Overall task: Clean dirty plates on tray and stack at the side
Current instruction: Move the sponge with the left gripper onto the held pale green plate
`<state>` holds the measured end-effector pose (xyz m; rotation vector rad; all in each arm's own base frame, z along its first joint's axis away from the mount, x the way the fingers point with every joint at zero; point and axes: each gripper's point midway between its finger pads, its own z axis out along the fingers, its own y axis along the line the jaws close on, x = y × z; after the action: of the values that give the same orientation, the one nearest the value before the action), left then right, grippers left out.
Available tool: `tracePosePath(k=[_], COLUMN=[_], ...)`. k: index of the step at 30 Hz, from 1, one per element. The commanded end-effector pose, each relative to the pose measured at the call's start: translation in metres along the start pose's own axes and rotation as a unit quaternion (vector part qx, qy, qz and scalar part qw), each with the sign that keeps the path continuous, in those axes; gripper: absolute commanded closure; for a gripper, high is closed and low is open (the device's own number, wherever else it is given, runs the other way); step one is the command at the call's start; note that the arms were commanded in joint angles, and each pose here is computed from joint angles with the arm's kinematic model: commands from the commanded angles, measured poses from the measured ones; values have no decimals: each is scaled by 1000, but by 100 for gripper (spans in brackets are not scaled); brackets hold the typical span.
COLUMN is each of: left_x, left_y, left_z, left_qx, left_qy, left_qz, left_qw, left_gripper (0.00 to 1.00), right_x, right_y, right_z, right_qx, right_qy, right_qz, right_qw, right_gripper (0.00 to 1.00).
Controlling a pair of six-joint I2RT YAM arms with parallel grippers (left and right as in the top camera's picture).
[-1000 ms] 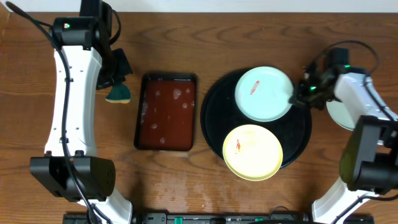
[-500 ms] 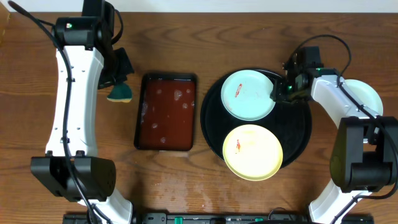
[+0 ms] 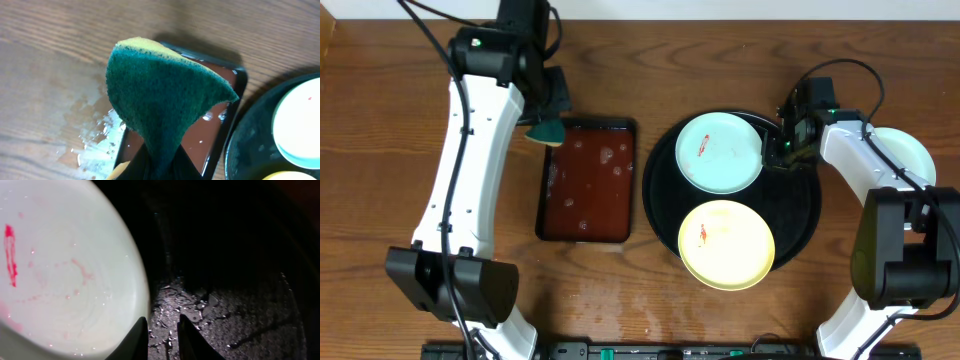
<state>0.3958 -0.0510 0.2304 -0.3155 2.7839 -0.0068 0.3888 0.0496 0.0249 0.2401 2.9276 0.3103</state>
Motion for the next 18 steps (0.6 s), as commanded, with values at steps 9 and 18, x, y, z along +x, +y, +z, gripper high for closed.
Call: tracePosePath(k=[9, 18], left_x=[2, 8], left_y=[-54, -91], left_z=[8, 23], left_qx=[30, 46], left_qy=[-27, -29], left_qz=[66, 102], left_qw=[997, 993], left_gripper=[92, 92], right_x=[7, 4], right_y=[5, 13], right_z=[4, 4], right_qx=[14, 3], right_qy=[3, -4], right_qz=[-3, -9], right_qw=[1000, 1000], right_gripper=[80, 80])
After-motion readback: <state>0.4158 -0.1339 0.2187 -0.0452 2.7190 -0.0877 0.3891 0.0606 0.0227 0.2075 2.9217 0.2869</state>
